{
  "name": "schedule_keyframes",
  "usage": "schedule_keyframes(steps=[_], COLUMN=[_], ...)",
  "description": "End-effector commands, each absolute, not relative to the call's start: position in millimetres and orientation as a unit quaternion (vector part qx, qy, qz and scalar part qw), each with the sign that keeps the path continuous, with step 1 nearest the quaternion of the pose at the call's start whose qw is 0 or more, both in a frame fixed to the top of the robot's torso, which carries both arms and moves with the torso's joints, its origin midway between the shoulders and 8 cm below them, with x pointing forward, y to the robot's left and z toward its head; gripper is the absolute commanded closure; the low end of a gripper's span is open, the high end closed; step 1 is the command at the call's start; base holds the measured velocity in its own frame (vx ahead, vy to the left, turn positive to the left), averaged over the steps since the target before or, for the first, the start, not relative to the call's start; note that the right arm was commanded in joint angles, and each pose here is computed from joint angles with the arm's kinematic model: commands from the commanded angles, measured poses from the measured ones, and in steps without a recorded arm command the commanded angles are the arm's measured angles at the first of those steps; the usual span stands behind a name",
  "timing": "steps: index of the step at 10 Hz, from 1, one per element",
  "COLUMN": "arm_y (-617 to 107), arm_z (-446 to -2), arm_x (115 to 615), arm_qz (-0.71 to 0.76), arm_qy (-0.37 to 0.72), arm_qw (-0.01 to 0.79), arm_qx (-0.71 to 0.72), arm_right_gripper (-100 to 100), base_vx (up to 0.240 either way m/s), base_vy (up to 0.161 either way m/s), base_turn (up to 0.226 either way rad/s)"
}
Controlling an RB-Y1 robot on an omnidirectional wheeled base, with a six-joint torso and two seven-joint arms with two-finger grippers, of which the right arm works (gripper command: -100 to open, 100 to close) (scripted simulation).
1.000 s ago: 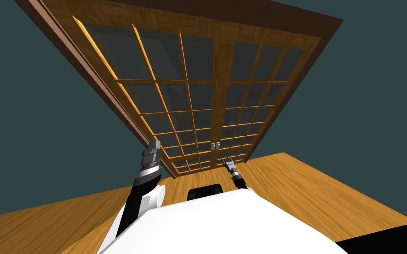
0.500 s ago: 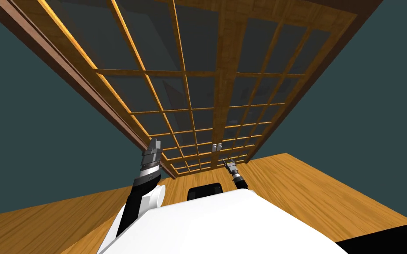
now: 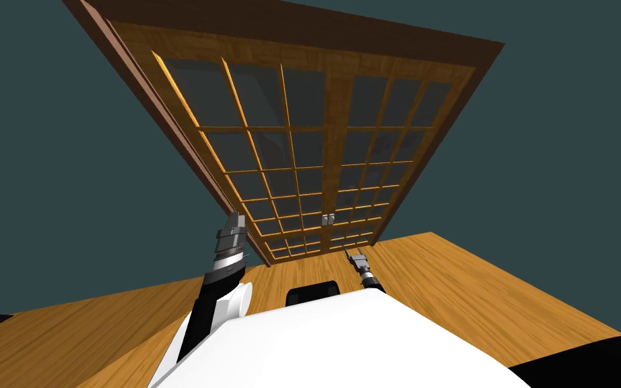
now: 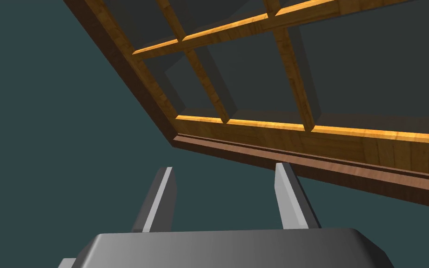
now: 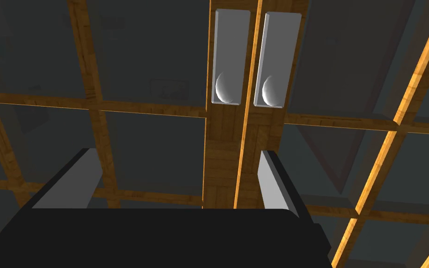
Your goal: Pull the door open
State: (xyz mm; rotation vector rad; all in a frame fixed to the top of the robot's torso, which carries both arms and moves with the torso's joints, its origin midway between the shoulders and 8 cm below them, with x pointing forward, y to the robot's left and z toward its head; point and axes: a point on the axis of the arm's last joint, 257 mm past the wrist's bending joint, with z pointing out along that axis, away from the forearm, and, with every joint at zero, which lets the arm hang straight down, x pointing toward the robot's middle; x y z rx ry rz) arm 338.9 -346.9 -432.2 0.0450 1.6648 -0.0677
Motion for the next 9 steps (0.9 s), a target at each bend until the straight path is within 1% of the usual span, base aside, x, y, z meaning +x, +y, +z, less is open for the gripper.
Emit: schedule_keyframes(steps=[1,3,4,8,9], arm_y=[-363.6,-374.3,-389.6,-429.6,-429.6], arm_z=[-442.5,-449.2,-458.2,-478.8,-478.8], arm_x=[326.9,317.2,303.1,265.2,265.2], arm_qz=[-0.047,-0.059,-0.076,-0.122,-0.122], arm_qy=[0.750,0.756,0.765,0.783,0.783], arm_qw=[0.659,0.651,0.638,0.604,0.604], arm_qx=[0.031,0.038,0.049,0.081,0.081], arm_right_gripper=[-100,-100,-100,-100,-100], base_vx=[-0.202,-0.149,-0.153,-0.182,-0.104], base_vy=[-0.036,-0.020,-0.023,-0.056,-0.027], base_turn=[0.027,0.027,0.048,0.071,0.028])
